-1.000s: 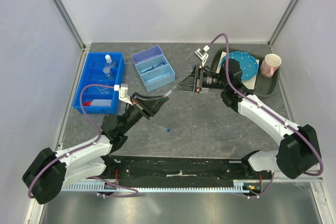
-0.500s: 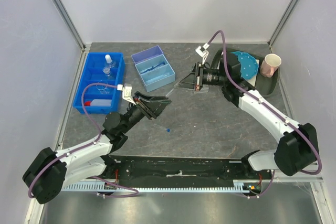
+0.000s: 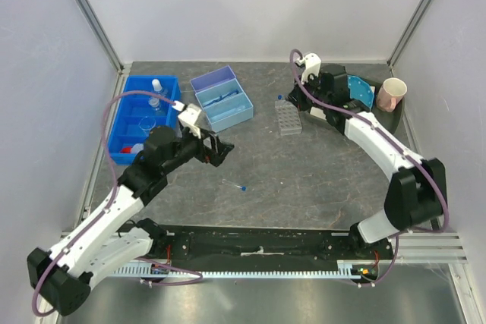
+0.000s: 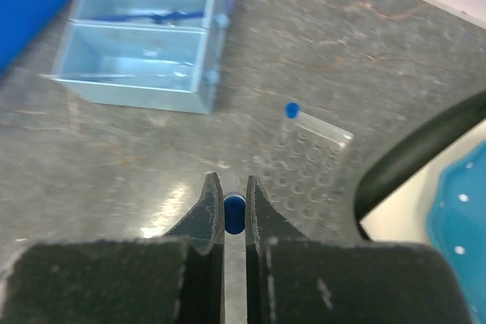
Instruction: Organize the chemistry lab equipment
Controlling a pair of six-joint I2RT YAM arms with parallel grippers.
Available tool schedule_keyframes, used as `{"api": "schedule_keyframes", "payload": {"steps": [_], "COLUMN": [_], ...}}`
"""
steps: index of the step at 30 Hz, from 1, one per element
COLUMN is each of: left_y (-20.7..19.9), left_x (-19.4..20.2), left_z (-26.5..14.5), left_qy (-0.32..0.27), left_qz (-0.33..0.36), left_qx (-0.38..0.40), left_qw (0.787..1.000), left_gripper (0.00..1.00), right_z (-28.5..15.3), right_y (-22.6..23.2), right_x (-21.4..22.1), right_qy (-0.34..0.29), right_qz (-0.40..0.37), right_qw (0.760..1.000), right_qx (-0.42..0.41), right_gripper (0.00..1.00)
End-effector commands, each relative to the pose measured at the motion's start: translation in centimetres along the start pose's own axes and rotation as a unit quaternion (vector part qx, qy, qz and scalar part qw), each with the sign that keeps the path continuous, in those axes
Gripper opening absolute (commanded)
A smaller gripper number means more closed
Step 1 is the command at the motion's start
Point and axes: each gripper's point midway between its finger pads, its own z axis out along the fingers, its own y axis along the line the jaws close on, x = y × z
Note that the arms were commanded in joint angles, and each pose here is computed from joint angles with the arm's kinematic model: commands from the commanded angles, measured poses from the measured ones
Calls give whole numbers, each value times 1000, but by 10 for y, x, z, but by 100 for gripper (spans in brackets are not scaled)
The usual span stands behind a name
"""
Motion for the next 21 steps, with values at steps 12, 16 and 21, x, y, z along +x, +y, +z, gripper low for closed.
{"api": "schedule_keyframes", "payload": {"steps": [12,16,21], "left_y": [33,36,39], "left_x": [85,85,85], "left_z": [-32,-32,-32], "left_qy": [163,163,164], "left_qz": [93,108,111], "left_qx": [-38,-42,-49], "left_qw": [982,980,979], "left_gripper": [96,96,96], "right_z": [85,101,118], "right_y": [-69,-75,-81], "right_x": [31,33,37], "right_qy": [49,57,71], "right_qz": [-45,-44,-45], "right_qw": [993,992,991], "right_qx": [100,102,101], "right_gripper": [5,6,6]}}
